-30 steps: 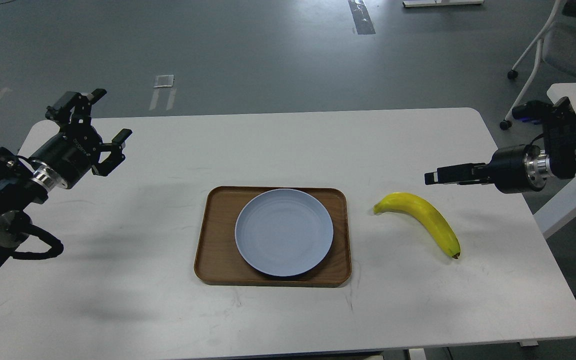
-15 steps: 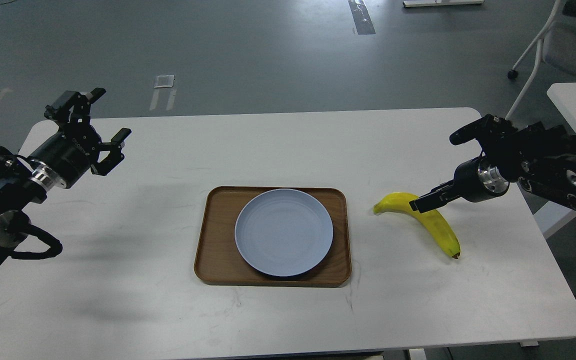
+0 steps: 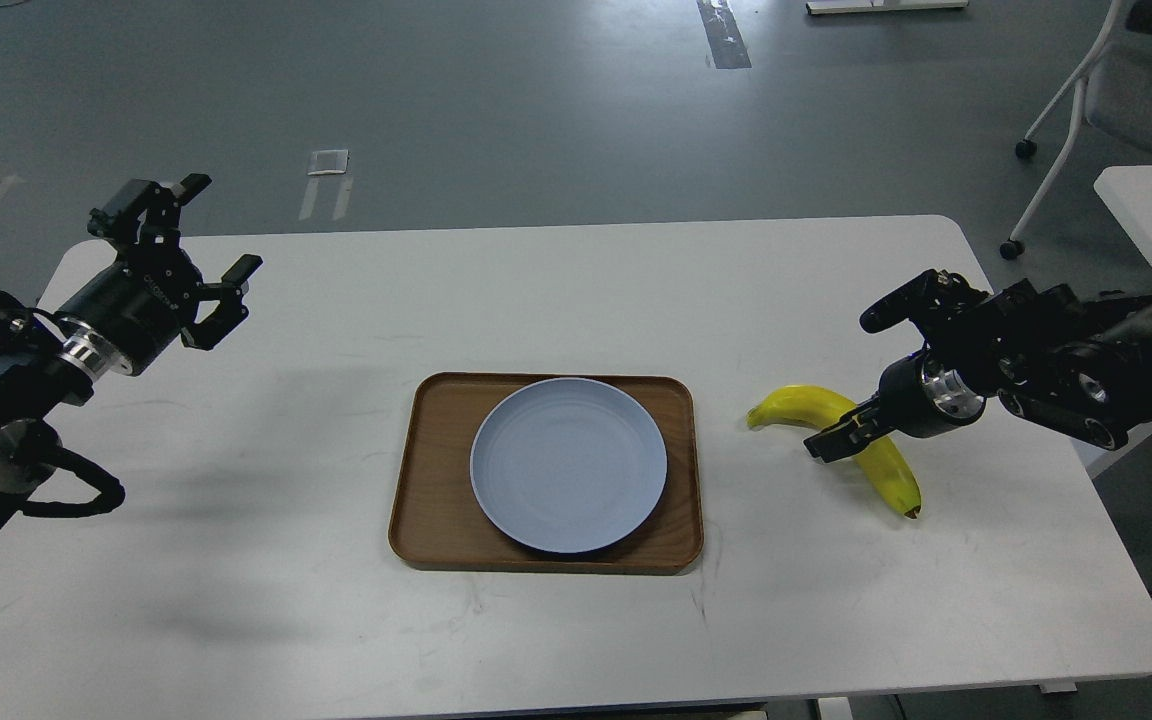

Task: Place banana on plate with both arms
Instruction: 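Lift the banana with the right gripper and carry it over the plate, then lower the banana onto the plate, open the right gripper and withdraw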

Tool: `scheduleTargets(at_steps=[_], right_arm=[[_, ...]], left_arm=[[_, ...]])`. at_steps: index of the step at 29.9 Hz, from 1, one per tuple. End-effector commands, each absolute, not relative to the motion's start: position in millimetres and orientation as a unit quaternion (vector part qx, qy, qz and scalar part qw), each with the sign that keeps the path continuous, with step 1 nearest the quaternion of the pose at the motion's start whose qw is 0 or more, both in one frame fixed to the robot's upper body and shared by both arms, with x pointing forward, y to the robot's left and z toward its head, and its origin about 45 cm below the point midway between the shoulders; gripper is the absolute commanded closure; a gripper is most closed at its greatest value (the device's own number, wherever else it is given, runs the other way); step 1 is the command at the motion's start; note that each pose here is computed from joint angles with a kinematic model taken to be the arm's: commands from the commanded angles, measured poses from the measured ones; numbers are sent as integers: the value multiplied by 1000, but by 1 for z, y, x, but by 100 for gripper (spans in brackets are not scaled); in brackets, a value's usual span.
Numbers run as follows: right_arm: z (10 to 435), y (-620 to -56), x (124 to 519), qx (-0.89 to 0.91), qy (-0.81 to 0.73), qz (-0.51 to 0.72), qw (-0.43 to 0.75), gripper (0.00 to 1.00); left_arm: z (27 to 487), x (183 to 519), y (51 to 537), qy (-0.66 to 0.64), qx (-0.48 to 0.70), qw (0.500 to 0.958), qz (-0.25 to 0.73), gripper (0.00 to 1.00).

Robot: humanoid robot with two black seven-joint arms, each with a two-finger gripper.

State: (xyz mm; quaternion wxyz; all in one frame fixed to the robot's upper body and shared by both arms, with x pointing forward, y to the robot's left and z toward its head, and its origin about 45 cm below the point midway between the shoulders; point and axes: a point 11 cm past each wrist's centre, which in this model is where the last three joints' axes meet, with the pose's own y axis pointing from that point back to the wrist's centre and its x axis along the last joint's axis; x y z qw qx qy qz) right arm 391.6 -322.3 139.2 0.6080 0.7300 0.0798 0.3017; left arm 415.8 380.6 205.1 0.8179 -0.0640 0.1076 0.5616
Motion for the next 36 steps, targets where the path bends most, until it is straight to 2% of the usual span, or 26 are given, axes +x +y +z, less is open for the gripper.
scheduleTargets(at_steps=[1,3,8,14,21,27,32,36], right_arm=[[146,-326,395,726,78,305,612,91],[157,-330,400,723,69,310,613,94],[193,-315,417,720,58,342,601,94],[234,-263,435,738,44,377,558,94],[218,-166,418,788,80,364,490,93],[196,-114,400,809,105,348,462,93],[185,-88,386,829,110,327,440,93],[181,-98,392,826,96,323,451,92]], left_arm=[[204,415,379,109,-63,819,559,2],[205,415,380,108,-64,819,560,2],[208,415,382,106,-64,819,560,2],[211,414,382,103,-64,821,558,2],[214,414,384,101,-64,822,557,2],[216,413,385,99,-65,823,556,2],[218,413,385,99,-65,823,555,2],[218,413,386,98,-65,823,555,2]])
